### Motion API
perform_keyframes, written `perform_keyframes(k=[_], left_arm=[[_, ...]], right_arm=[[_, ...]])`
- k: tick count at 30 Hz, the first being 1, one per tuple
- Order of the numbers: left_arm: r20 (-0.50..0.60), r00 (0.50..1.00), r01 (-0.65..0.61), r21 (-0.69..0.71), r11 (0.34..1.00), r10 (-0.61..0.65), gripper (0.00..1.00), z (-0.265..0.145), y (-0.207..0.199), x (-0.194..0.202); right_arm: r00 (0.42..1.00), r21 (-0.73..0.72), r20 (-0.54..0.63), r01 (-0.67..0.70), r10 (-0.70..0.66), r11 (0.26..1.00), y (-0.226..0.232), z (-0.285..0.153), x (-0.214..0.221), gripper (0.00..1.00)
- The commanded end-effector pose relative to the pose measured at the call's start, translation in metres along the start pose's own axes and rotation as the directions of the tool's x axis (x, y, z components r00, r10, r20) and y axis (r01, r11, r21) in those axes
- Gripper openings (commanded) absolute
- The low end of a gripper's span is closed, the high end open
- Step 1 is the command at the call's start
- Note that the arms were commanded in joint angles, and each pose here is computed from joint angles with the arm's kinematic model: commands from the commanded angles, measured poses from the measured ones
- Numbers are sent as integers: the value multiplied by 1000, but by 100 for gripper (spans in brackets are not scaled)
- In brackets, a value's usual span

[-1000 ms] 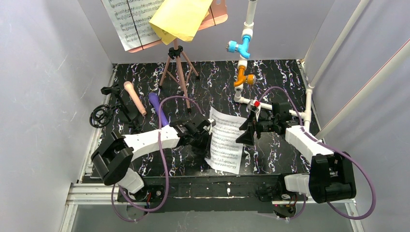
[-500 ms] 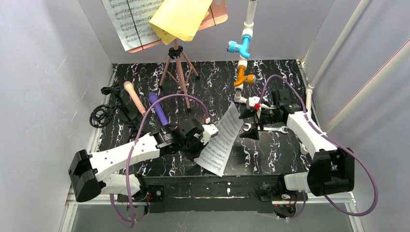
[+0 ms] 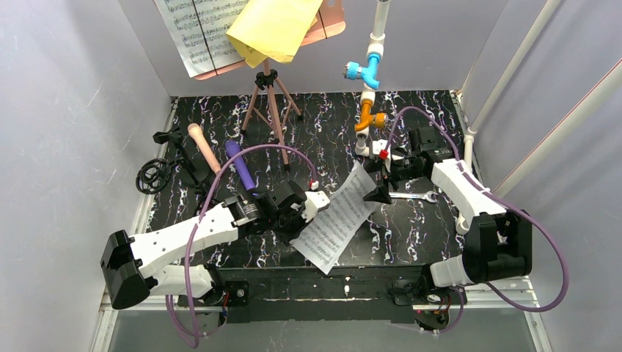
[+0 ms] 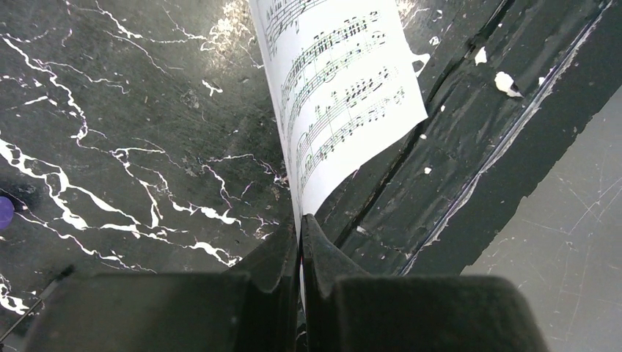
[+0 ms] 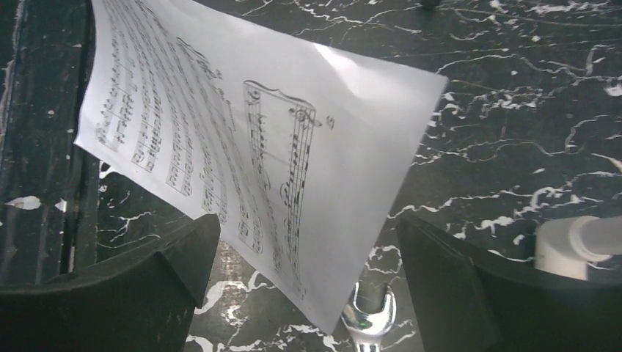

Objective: Pack up the instrument practice props
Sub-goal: Place the sheet music at the corner of the board.

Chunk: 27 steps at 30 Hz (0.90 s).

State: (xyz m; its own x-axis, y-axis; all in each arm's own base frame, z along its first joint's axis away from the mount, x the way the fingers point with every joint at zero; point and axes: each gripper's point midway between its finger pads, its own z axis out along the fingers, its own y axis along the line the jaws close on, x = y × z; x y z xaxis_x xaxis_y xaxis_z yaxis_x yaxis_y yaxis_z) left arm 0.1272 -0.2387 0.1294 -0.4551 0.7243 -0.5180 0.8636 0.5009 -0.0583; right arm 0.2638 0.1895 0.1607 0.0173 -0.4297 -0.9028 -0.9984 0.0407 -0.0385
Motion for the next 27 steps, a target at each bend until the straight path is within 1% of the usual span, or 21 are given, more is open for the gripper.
perform_keyframes(k=[1, 2, 3, 5, 7, 9, 11, 14, 15, 16, 19, 20, 22, 24, 25, 27], left_arm=[[47, 999, -22, 1, 1000, 22, 0, -7, -1, -4], [53, 998, -22, -3, 1000, 22, 0, -8, 0, -5], [59, 998, -21, -6, 1000, 22, 0, -8, 0, -6], [69, 997, -17, -18, 1000, 18, 0, -7, 2, -7], [77, 997, -7, -31, 999, 10, 0, -6, 4, -7], [76, 997, 6, -47, 999, -3, 0, -5, 7, -6], [70, 997, 19, -73, 997, -14, 0, -3, 11, -3], [63, 997, 37, -88, 995, -32, 0, 0, 14, 0], [62, 997, 42, -92, 995, -36, 0, 0, 14, 1], [63, 997, 46, -91, 995, -40, 0, 1, 14, 2], [81, 995, 66, -100, 993, -58, 1, 4, 16, 0], [85, 994, 75, -106, 992, -66, 10, 5, 17, -1], [95, 993, 88, -126, 988, -76, 26, 5, 20, -3], [108, 990, 103, -149, 983, -87, 43, 2, 24, -6], [119, 988, 116, -171, 978, -96, 54, 0, 28, -8], [137, 985, 131, -226, 965, -102, 72, -9, 37, -8]], right_arm=[[998, -84, -3, -64, 64, 994, 20, 16, 2, 100], [997, -97, -19, -76, 75, 992, 24, 20, 6, 100], [996, -103, -31, -86, 83, 991, 25, 23, 8, 98], [994, -92, -49, -104, 100, 990, 23, 23, 9, 89], [991, -72, -69, -116, 111, 991, 17, 21, 7, 76], [989, -54, -85, -127, 122, 990, 14, 17, 4, 59], [987, -40, -86, -137, 133, 990, 13, 13, 2, 48], [983, 10, -64, -170, 170, 985, 7, 5, 1, 45], [983, 24, -52, -175, 176, 984, 6, 2, 0, 42], [983, 32, -37, -181, 182, 983, 5, 1, -1, 33], [981, 37, -14, -195, 195, 980, 8, -1, -4, 4], [980, 36, -13, -196, 197, 980, 8, -1, -5, 1], [980, 40, -17, -196, 197, 980, 7, -3, -8, 1], [977, 66, -48, -202, 206, 977, 3, -7, -6, 1], [973, 98, -78, -211, 219, 973, -3, -10, -3, 1], [953, 175, -171, -219, 249, 960, -15, -21, 8, 1]])
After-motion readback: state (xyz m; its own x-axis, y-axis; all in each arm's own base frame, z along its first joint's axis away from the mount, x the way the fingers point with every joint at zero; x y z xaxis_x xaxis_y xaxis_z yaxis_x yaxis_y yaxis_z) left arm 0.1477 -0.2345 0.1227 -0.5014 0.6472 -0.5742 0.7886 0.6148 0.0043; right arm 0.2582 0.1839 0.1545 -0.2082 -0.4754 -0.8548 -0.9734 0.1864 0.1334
